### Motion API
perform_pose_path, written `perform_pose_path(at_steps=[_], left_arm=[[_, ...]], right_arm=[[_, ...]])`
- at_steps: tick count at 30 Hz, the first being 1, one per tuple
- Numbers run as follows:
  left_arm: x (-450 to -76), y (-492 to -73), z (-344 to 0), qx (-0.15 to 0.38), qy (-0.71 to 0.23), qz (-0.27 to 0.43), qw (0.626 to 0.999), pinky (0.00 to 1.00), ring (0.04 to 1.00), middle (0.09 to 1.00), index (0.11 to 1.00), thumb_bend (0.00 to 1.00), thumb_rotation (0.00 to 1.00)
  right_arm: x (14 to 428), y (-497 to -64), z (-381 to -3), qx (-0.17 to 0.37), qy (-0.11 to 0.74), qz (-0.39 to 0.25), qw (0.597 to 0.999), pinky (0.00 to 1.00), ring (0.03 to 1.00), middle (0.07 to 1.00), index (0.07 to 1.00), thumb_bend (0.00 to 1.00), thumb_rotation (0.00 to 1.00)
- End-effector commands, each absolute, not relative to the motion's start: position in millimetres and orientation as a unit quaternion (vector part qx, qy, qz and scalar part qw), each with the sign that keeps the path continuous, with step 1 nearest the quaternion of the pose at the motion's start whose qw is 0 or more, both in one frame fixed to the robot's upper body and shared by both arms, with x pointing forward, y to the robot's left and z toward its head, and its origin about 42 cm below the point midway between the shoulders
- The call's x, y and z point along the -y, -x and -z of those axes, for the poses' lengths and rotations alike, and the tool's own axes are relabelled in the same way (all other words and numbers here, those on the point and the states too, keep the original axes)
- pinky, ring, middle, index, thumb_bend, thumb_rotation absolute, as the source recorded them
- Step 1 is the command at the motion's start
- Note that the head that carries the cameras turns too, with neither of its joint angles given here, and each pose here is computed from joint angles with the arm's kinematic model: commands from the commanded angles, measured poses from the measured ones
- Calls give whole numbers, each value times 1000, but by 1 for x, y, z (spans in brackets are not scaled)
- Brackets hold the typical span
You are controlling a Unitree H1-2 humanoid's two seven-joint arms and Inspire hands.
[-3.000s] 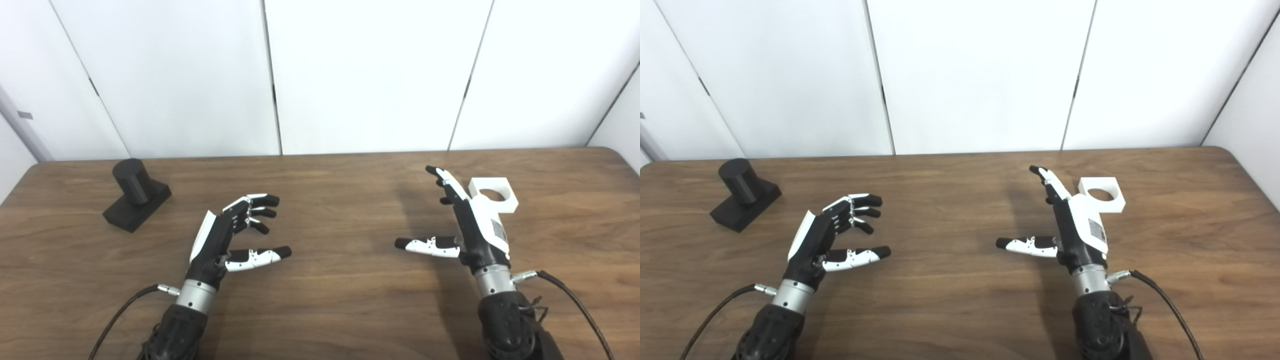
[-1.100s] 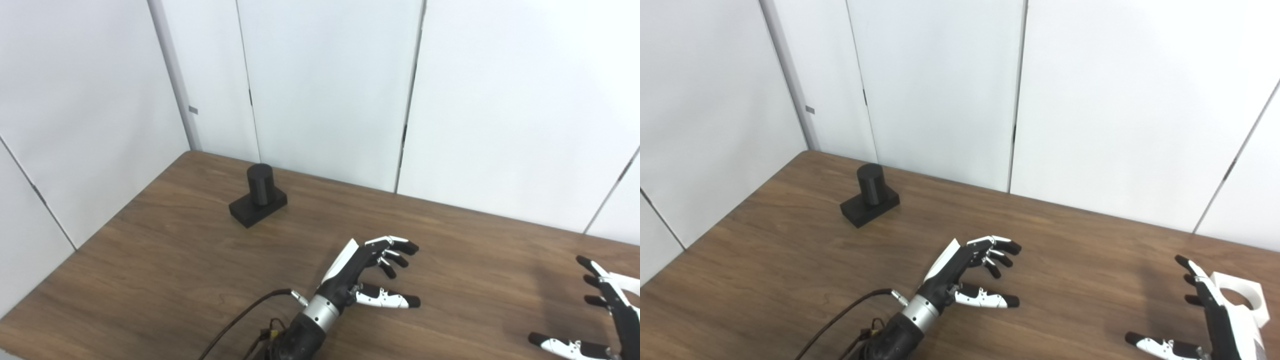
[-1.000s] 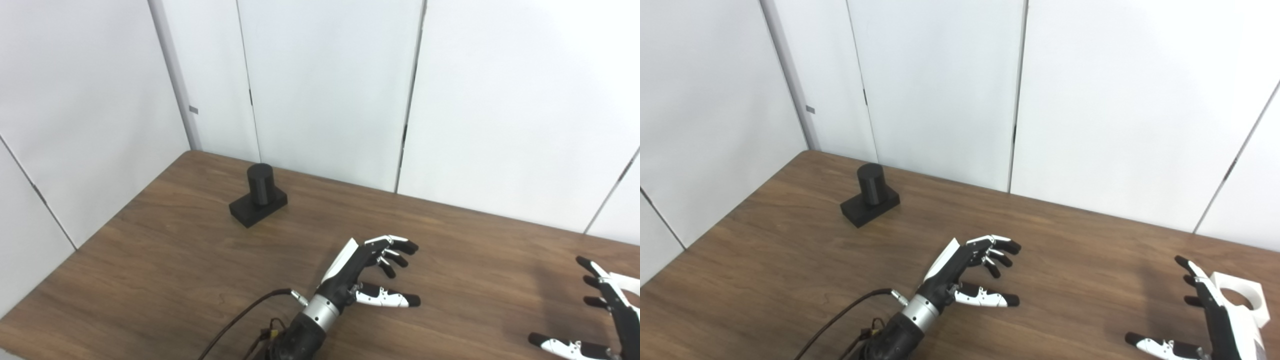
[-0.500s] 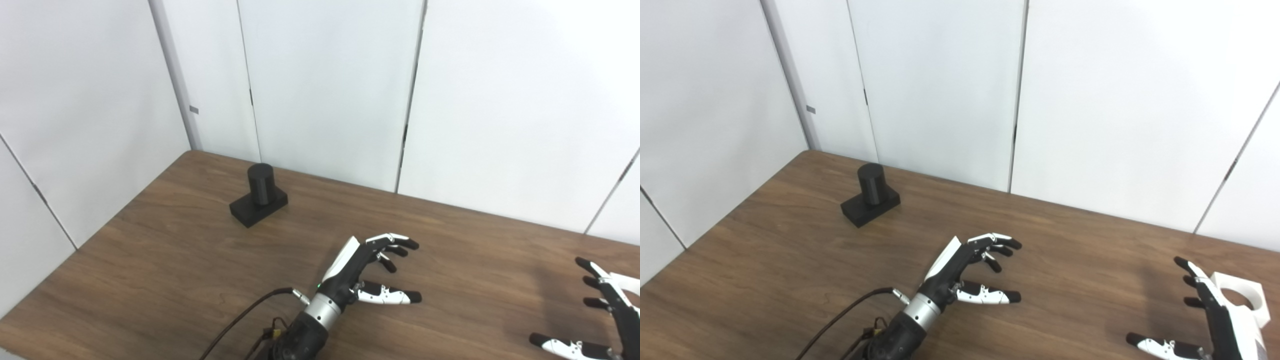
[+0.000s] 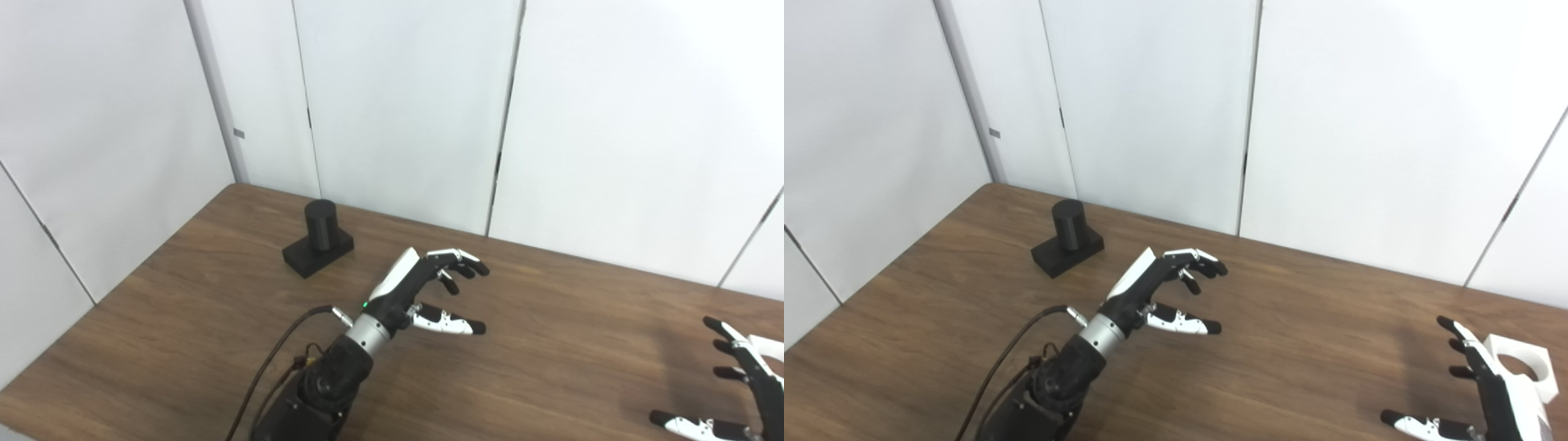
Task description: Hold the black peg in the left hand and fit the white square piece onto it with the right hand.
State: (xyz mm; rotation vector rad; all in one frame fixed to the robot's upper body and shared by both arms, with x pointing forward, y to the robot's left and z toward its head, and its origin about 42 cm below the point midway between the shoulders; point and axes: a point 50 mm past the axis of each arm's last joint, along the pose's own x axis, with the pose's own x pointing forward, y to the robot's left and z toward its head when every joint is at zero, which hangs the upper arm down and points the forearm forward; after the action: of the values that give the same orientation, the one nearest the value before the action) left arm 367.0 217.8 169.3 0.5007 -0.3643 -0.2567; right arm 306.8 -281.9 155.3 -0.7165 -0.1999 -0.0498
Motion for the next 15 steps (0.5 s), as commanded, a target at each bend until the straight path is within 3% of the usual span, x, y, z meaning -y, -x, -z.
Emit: perform_pose_path(at_steps=[1, 4, 9, 15], left_arm=[[-223, -380, -206, 229, -266, 110, 930, 520, 696, 735, 671, 822, 23], [-231, -381, -215, 230, -285, 94, 926, 520, 700, 749, 701, 818, 25], [-242, -383, -225, 225, -296, 69, 926, 597, 808, 839, 751, 842, 22], [-258, -386, -243, 228, -304, 44, 924, 663, 831, 879, 828, 827, 33]], right_arm=[[286, -315, -176, 135, 354, 34, 925, 696, 857, 907, 867, 778, 145], [286, -315, -176, 134, 354, 34, 925, 696, 859, 908, 868, 778, 152], [286, -314, -177, 134, 353, 32, 926, 715, 866, 908, 870, 777, 133], [286, -315, -177, 137, 355, 34, 924, 702, 863, 904, 866, 777, 144]])
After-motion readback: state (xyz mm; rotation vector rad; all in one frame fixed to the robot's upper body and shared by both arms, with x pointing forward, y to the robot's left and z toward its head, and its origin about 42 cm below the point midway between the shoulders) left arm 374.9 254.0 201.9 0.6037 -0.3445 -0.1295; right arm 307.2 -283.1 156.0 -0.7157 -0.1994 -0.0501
